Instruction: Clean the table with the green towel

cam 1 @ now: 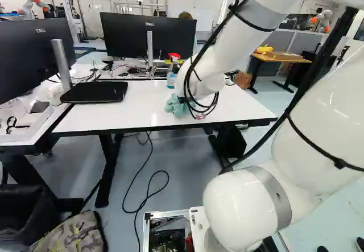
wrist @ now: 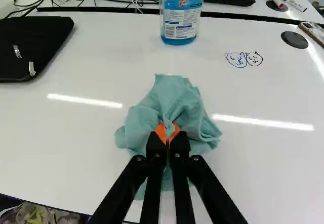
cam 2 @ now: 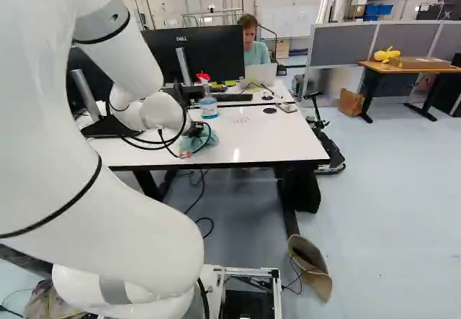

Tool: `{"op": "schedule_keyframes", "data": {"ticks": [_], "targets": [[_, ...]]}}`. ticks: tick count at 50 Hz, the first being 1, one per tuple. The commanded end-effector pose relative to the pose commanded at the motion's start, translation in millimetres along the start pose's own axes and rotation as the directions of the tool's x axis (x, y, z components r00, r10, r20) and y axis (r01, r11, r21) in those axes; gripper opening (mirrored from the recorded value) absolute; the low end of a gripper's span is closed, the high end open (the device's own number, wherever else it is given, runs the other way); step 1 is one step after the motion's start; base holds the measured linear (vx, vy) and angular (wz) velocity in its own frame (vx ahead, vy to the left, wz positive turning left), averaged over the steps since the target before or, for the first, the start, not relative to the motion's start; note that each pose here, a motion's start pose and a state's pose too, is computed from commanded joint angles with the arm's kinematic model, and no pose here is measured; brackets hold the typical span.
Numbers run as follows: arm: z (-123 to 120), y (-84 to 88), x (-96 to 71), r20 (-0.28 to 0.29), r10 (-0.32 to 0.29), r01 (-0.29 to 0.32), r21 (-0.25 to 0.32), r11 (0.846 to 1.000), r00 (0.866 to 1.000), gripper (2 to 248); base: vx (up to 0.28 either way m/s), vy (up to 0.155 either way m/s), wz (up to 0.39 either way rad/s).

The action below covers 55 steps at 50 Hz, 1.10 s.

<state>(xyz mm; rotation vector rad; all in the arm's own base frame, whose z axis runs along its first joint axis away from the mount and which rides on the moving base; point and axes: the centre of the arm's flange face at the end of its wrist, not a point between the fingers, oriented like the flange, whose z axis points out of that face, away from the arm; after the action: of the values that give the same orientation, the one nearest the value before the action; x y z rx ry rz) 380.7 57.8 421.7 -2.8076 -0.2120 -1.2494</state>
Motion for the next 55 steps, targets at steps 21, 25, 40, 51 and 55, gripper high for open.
{"op": "schedule_keyframes", "data": {"ticks": [21, 25, 40, 51, 55], "targets": [[0, 10.7, 27.1, -0.046, 0.017, -0.018, -0.020, 1.000, 0.999, 26, 0.000, 0.000, 0.000], [1, 15.0, 33.4, -0.053, 0.023, -0.025, -0.027, 0.999, 0.998, 26, 0.000, 0.000, 0.000], [16, 34.5, 48.2, -0.053, 0.050, -0.054, -0.060, 0.997, 0.997, 26, 0.000, 0.000, 0.000], [27, 50.4, 58.3, -0.055, 0.071, -0.075, -0.084, 0.994, 0.996, 26, 0.000, 0.000, 0.000], [31, 56.3, 61.9, -0.056, 0.078, -0.083, -0.092, 0.992, 0.995, 26, 0.000, 0.000, 0.000]]}}
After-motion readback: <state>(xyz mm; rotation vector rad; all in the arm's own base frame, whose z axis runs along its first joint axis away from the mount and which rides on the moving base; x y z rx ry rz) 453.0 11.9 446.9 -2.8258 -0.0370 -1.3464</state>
